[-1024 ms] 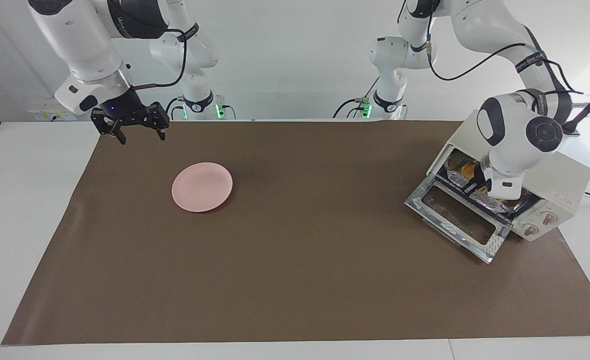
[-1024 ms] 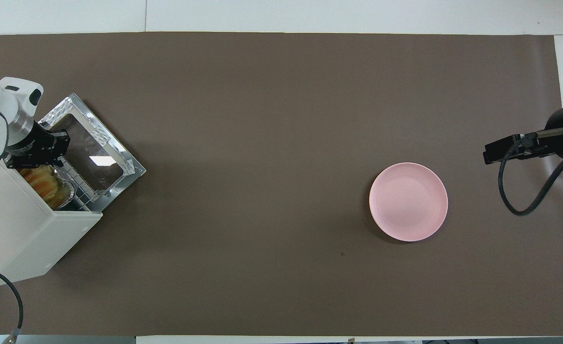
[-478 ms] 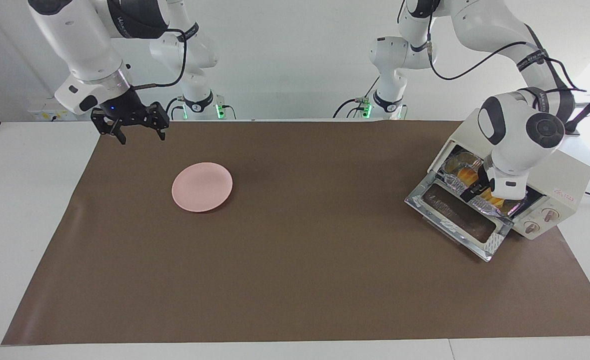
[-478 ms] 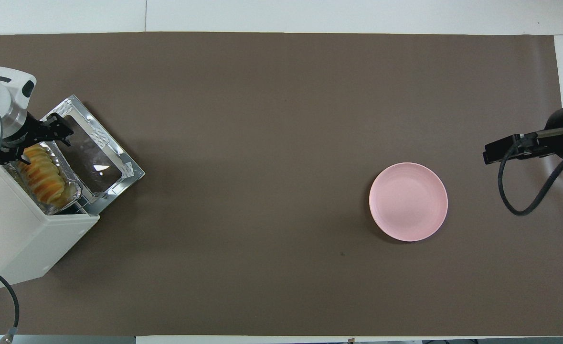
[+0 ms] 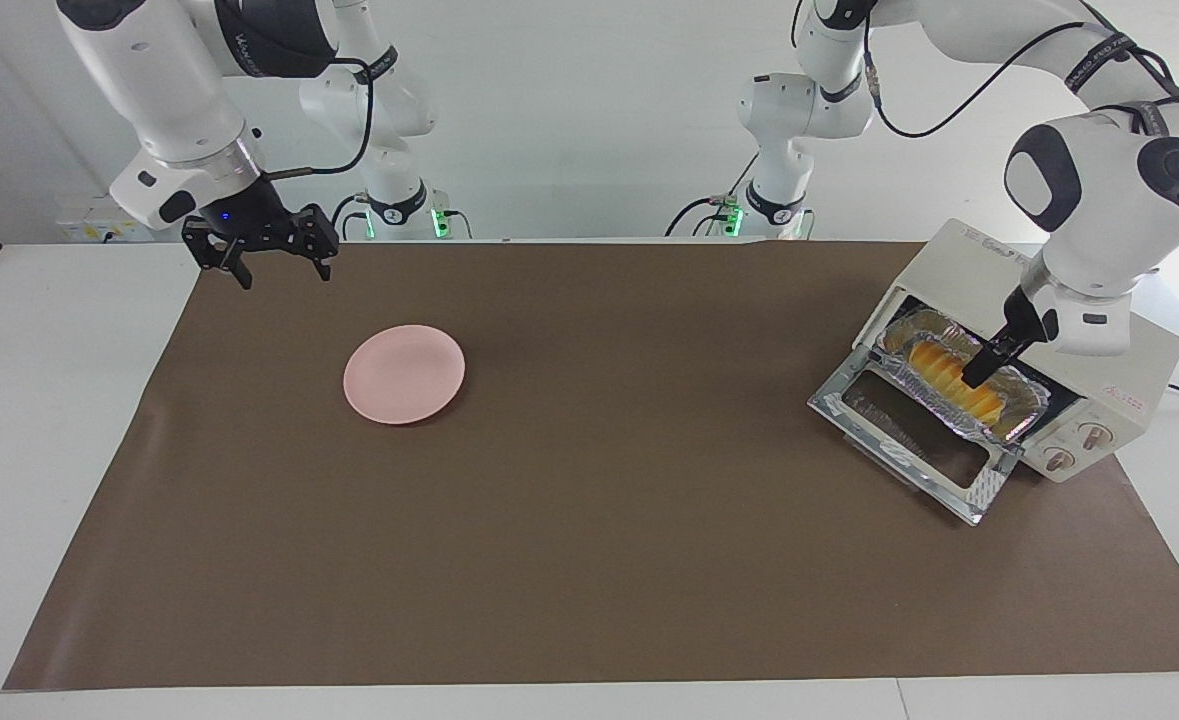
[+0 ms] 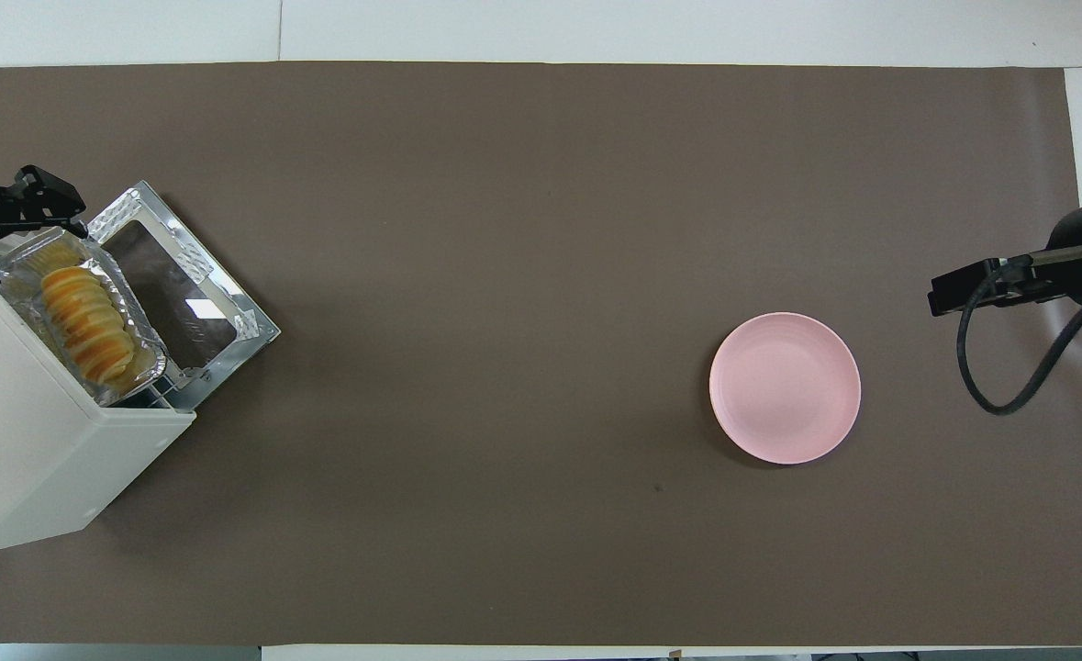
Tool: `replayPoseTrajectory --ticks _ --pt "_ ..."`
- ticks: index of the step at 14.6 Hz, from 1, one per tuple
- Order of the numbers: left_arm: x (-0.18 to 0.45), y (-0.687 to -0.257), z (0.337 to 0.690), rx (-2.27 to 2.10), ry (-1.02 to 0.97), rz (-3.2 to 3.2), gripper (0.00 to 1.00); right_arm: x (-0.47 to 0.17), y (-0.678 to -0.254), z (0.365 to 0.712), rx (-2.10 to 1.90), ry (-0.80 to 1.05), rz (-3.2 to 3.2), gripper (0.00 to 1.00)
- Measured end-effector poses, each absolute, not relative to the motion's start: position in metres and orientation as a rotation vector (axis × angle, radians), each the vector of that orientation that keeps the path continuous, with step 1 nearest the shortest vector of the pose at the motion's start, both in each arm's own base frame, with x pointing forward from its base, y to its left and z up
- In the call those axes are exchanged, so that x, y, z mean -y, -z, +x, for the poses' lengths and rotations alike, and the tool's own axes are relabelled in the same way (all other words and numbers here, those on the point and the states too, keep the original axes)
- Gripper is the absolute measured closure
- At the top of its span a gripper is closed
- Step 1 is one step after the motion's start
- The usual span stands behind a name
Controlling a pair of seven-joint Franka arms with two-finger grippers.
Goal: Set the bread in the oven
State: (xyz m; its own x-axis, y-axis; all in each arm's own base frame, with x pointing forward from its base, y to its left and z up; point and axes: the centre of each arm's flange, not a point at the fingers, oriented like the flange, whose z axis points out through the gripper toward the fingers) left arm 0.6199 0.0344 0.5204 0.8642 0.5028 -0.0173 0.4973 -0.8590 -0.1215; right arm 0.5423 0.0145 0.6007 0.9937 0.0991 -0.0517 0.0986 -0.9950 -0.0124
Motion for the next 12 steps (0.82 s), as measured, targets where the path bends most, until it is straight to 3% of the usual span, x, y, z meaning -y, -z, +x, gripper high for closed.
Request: replayPoseTrajectory --ticks 4,8,12 --pt "-0.034 -0.554 0.603 0.732 -0.150 -2.942 0.00 -0.014 -0.601 0.542 0.155 -0.082 -3.127 0.00" --pt "-0.026 -0.604 0.556 0.364 -0.286 -3.046 0.00 -0.014 -0.601 0.542 0.155 -0.082 -3.127 0.00" --pt "-0.004 -0.644 0.507 0.159 -0.299 -3.098 0.00 -0.014 -0.601 0.542 0.155 -0.082 -3.127 0.00"
